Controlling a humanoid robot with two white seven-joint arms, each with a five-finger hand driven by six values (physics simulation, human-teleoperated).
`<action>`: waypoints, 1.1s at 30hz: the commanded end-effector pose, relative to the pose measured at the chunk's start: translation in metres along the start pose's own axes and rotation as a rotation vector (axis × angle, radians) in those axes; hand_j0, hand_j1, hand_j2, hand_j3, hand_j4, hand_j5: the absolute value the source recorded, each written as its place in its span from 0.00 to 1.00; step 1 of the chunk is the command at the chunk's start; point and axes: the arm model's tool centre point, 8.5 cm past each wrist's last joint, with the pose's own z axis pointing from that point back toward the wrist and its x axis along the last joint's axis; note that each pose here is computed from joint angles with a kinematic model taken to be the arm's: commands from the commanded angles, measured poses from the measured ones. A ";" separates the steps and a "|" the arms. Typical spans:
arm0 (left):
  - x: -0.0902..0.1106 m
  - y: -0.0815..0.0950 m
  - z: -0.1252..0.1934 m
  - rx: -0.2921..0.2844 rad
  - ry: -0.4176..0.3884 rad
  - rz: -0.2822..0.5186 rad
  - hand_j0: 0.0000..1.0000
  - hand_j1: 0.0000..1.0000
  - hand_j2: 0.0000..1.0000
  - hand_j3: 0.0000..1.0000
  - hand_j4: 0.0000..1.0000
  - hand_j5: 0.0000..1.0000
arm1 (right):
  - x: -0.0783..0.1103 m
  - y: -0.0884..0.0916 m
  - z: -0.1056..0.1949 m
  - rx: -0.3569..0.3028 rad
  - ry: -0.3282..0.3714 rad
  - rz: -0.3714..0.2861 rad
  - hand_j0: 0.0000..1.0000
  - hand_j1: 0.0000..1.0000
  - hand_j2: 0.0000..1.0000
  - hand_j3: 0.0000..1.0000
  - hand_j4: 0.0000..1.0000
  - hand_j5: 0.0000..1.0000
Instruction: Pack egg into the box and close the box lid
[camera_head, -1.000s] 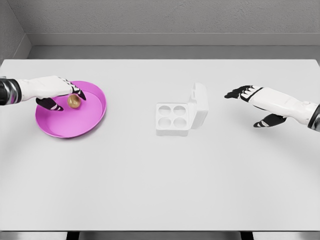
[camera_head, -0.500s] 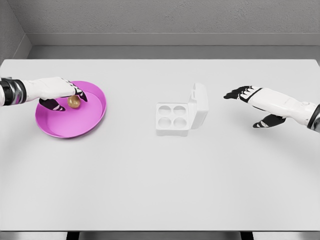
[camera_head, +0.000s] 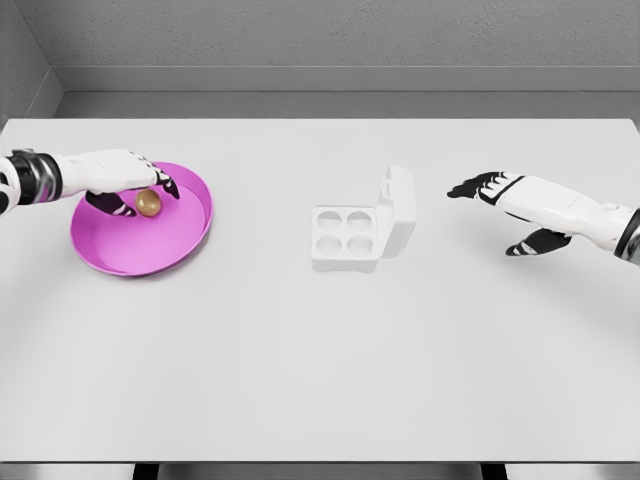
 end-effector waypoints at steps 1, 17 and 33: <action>-0.003 -0.003 -0.001 -0.005 0.007 0.014 0.74 0.74 0.74 0.74 0.74 0.74 | 0.000 0.000 0.001 -0.004 0.001 -0.006 1.00 1.00 1.00 1.00 1.00 1.00; -0.003 -0.009 -0.008 -0.026 0.015 0.018 0.67 0.67 0.67 0.67 0.67 0.67 | 0.000 0.001 0.001 -0.002 0.002 -0.008 1.00 1.00 1.00 1.00 1.00 1.00; -0.001 -0.010 -0.008 -0.023 0.010 0.019 0.40 0.40 0.40 0.40 0.40 0.40 | 0.003 0.001 0.000 -0.003 -0.010 -0.005 1.00 1.00 1.00 1.00 1.00 1.00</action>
